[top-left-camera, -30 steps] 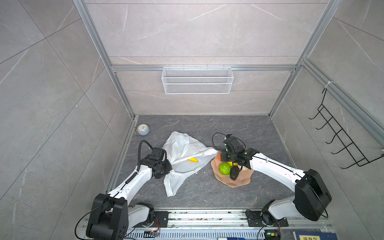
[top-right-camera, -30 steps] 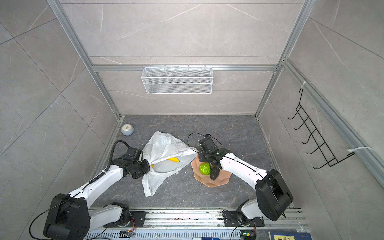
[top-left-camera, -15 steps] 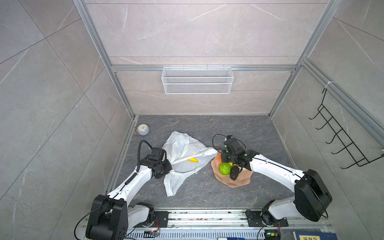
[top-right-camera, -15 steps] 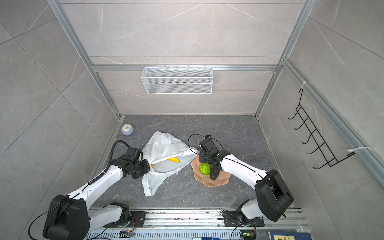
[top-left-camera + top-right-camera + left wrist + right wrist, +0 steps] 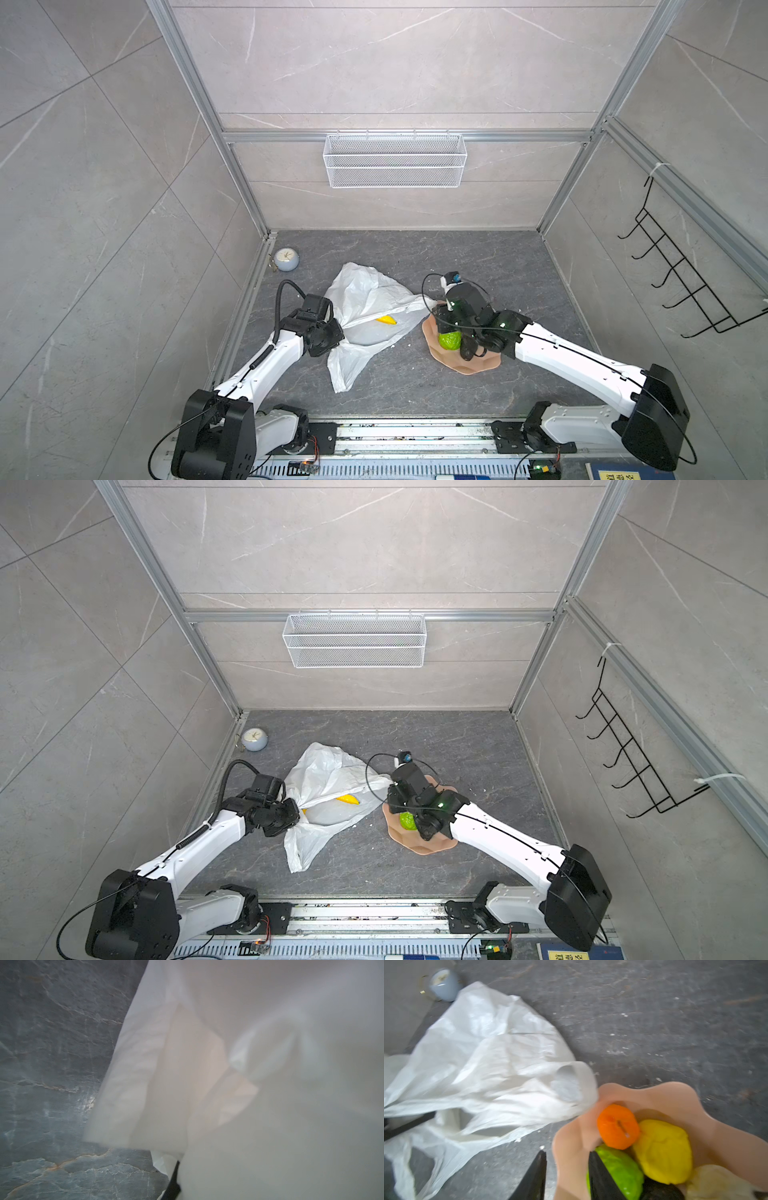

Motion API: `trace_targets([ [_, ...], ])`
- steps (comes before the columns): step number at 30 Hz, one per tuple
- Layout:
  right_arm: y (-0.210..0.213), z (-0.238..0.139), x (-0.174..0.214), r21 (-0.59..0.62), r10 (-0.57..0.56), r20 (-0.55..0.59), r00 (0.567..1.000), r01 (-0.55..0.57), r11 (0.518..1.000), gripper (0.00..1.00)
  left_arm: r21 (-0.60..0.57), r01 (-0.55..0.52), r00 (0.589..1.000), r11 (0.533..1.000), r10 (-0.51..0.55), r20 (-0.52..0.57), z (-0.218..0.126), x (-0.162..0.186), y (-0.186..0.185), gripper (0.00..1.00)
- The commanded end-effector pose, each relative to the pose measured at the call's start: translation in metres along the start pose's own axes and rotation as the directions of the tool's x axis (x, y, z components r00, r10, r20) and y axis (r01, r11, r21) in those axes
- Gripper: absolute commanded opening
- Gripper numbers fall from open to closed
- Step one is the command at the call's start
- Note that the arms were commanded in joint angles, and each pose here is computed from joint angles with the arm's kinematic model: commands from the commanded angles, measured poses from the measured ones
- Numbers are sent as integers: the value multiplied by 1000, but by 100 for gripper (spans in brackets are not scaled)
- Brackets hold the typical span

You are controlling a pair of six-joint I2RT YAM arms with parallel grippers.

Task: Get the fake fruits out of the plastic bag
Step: 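Lower the orange into the bowl and open the right gripper, then reach the right gripper back into the white bag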

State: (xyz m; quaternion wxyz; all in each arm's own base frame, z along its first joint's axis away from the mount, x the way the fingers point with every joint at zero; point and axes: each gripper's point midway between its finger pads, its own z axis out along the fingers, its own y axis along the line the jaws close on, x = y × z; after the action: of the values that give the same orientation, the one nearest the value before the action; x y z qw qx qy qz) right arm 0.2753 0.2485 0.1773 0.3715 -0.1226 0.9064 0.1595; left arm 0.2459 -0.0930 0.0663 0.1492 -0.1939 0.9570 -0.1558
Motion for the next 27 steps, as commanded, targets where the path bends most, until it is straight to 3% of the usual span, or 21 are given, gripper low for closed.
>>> trace_targets([
  [1, 41, -7, 2, -73, -126, 20, 992, 127, 989, 38, 32, -15, 999, 999, 14, 32, -13, -11, -14, 8],
  [4, 81, 4, 18, -168, -214, -10, 977, 210, 963, 39, 29, -21, 999, 999, 19, 38, -16, -13, -14, 8],
  [13, 114, 73, 42, -139, -302, -151, 941, 282, 949, 46, 22, -26, 999, 999, 25, 32, -17, -9, -11, 8],
  [27, 92, 151, 27, -110, -364, -242, 899, 347, 931, 64, 33, -32, 999, 999, 31, 16, -9, -6, -11, 8],
])
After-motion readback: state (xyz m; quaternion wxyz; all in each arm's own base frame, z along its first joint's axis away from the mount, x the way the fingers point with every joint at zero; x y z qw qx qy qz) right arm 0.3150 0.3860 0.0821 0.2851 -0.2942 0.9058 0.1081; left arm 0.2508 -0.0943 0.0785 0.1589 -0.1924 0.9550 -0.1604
